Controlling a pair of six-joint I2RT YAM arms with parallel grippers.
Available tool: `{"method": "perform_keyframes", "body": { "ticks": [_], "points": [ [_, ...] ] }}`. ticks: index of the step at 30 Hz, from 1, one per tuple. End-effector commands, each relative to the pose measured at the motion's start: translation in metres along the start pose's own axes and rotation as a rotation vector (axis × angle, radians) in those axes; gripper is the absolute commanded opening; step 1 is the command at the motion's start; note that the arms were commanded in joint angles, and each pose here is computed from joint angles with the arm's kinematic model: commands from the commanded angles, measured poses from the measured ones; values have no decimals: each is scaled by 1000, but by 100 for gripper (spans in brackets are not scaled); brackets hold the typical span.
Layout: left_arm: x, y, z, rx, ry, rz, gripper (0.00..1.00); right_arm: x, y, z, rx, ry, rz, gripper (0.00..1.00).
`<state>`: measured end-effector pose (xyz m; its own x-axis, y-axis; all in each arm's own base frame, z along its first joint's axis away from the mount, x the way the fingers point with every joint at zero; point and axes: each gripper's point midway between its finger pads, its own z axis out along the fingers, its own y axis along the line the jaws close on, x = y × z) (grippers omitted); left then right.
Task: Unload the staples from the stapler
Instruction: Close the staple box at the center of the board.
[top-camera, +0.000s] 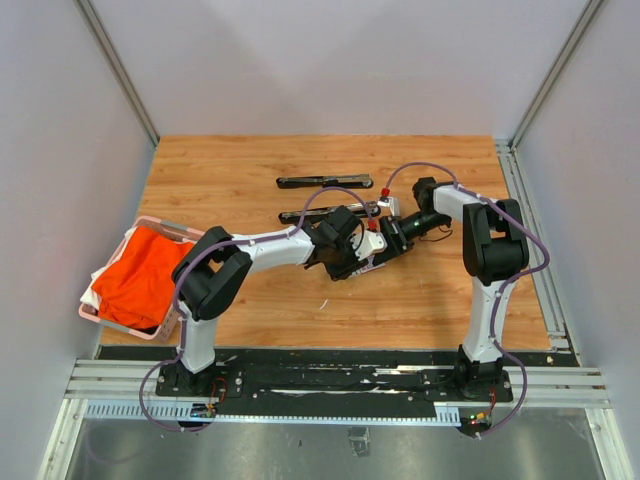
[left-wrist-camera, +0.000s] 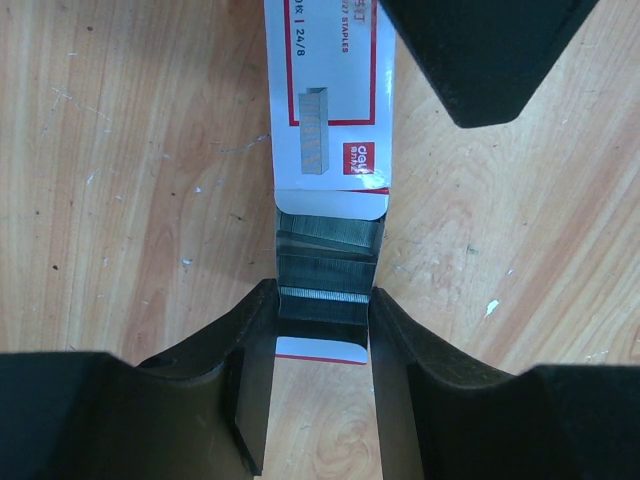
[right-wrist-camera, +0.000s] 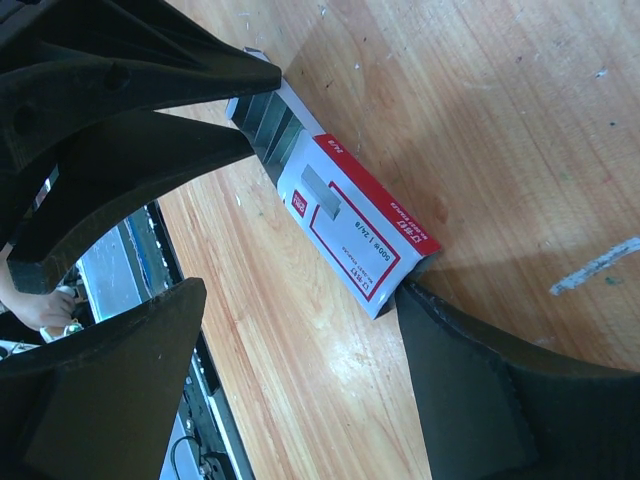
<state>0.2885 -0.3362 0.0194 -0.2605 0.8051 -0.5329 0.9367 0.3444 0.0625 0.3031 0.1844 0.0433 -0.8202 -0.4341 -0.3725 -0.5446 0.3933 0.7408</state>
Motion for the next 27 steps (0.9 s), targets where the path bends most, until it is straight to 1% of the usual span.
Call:
{"method": "perform_keyframes", "body": {
  "ticks": [1,6,11,12,13,17,27],
  "points": [
    [41,-34,12,132,146,-2,31,11,-12,17,40,60,-93,81],
    [43,-26,16,78,164,-48,31,14,-8,20,20,65,-92,81],
    [52,-21,20,30,195,-90,30,19,-9,20,23,78,-82,81],
    [54,-19,21,15,200,-95,30,21,-9,20,23,82,-80,81],
    [56,-17,21,-2,207,-102,27,22,-9,20,26,87,-80,81],
    [60,-8,20,-51,220,-127,25,26,-12,19,37,100,-80,81],
    [49,-11,20,-8,183,-128,27,21,-9,22,20,87,-72,81]
  ]
}}
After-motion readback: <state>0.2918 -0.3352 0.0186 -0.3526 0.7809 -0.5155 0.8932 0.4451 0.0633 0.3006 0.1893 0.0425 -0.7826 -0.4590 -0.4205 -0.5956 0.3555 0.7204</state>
